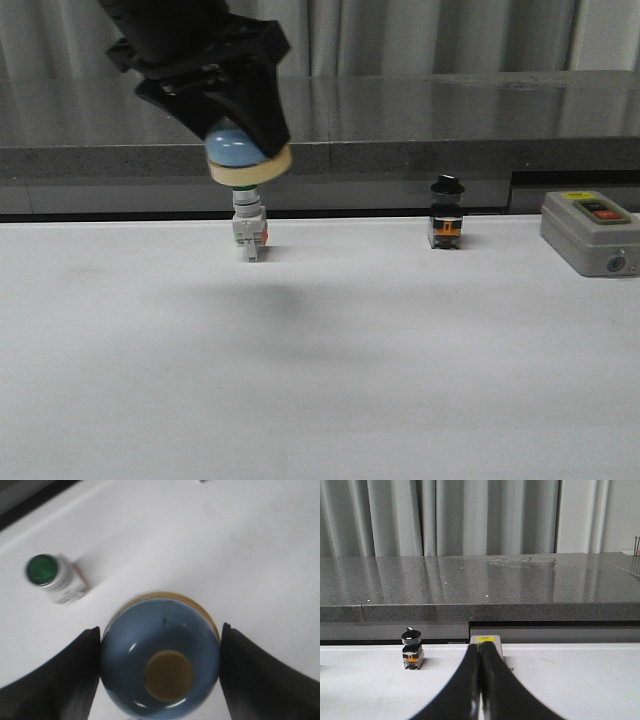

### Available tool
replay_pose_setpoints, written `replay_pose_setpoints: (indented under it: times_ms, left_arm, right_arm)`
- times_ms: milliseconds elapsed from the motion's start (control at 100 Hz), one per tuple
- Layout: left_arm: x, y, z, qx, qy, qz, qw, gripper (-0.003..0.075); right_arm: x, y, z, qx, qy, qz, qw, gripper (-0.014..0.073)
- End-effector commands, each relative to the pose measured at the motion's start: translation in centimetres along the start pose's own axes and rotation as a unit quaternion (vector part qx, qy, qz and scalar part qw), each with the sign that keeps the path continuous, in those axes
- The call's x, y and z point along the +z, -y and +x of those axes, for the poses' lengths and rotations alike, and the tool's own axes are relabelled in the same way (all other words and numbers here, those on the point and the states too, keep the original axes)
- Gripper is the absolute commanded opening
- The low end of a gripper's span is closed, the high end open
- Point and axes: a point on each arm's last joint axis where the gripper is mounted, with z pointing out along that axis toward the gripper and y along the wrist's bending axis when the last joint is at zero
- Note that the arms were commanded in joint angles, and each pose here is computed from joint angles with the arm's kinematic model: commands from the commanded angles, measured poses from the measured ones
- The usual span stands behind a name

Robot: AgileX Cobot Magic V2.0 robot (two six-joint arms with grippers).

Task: Place and press bell with both arms
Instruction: 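Lift the bell with the left gripper and carry it toward the table center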

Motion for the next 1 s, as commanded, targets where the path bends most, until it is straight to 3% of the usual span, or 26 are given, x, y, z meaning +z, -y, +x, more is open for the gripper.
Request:
replay_pose_setpoints:
  times_ms: [0, 280, 520, 630, 730, 790, 990]
  left_arm:
    - [-0.9, 2.5, -1.4, 0.024, 0.043, 0.016, 0.999, 0.0266]
    - [4.8, 7.0, -0.7, 0.073, 0.019, 0.044, 0.996, 0.0266]
    - [8.7, 7.4, 0.4, 0.075, -0.011, 0.045, 0.996, 0.027]
    - [8.8, 7.3, 0.4, 0.075, -0.011, 0.045, 0.996, 0.0356]
    - [8.7, 7.4, 0.1, 0.076, -0.005, 0.045, 0.996, 0.0515]
    - [8.5, 7.4, -0.1, 0.076, 0.001, 0.044, 0.996, 0.0566]
    - [8.0, 7.5, -0.8, 0.074, 0.013, 0.044, 0.996, 0.0566]
  right_arm:
    - [-0.2, 0.0, -1.3, -0.007, 0.057, 0.001, 0.998, -0.006]
    - [-0.2, 0.0, -1.3, -0.007, 0.057, 0.001, 0.998, -0.006]
    - [-0.2, 0.0, -1.3, -0.007, 0.057, 0.001, 0.998, -0.006]
    - [-0.2, 0.0, -1.3, -0.007, 0.057, 0.001, 0.998, -0.006]
    - [-0.2, 0.0, -1.3, -0.007, 0.057, 0.001, 0.998, -0.006]
    - [-0.2, 0.0, -1.3, -0.007, 0.057, 0.001, 0.998, -0.006]
    - [-0.2, 0.0, -1.3, -0.007, 0.057, 0.001, 0.998, -0.006]
